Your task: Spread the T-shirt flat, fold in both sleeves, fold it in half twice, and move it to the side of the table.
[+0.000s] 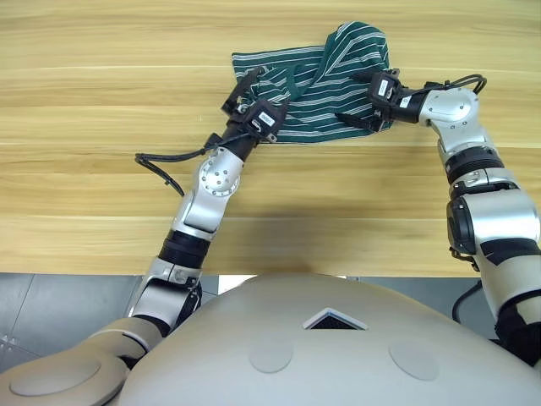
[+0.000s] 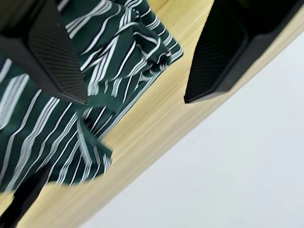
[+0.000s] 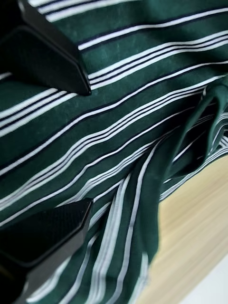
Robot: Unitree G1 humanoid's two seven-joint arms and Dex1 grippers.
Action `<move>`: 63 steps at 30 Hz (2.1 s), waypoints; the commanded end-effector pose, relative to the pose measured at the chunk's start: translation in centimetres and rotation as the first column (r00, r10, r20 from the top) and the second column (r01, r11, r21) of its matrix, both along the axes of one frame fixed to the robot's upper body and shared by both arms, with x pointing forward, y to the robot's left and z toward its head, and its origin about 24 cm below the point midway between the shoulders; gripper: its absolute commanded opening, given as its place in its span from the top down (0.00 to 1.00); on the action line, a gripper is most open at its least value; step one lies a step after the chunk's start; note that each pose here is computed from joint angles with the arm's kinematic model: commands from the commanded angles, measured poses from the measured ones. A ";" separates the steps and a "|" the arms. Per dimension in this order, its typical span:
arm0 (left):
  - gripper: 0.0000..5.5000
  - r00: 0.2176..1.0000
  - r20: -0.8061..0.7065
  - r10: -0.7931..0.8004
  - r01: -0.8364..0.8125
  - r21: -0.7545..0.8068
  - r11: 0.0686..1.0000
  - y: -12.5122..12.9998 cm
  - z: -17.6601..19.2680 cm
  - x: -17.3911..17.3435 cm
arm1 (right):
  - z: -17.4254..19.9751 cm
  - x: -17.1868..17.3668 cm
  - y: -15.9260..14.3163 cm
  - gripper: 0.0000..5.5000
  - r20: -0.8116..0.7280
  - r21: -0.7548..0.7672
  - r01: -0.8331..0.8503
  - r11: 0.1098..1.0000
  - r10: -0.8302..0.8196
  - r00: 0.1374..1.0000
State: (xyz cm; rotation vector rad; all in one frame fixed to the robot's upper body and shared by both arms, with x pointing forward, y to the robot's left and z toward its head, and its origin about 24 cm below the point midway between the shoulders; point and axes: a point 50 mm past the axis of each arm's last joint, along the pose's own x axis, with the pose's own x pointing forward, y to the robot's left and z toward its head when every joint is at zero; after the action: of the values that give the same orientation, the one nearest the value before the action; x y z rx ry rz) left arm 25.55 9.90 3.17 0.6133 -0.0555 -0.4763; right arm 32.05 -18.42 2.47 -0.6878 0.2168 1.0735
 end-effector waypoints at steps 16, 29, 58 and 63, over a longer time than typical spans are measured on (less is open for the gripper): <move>0.34 0.992 0.001 -0.127 0.127 0.082 0.989 -2.1 -0.3 0.9 | -2.6 -0.8 0.4 0.26 -0.095 -0.137 0.023 0.990 -0.037 0.995; 0.34 0.993 -0.100 -0.056 0.075 0.205 0.976 -1.0 -2.6 3.8 | -2.7 -0.6 1.4 0.26 -0.084 -0.152 -0.007 0.988 -0.006 0.996; 0.34 0.919 -0.117 0.377 -0.389 -0.110 0.915 6.6 5.9 14.5 | -4.0 -5.7 -1.0 0.26 -0.263 -0.236 -0.492 0.838 0.432 0.862; 0.34 0.942 -0.102 0.321 -0.336 -0.226 0.914 7.4 4.9 13.4 | 0.0 -6.3 -9.1 0.26 -0.397 -0.329 -0.482 0.812 0.345 0.851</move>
State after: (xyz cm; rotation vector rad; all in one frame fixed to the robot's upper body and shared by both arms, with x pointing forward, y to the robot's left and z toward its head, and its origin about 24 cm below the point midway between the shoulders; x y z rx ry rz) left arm 39.74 16.29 8.87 0.4139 0.0847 -0.1365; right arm 29.45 -19.77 4.20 -0.9275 0.1197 1.5168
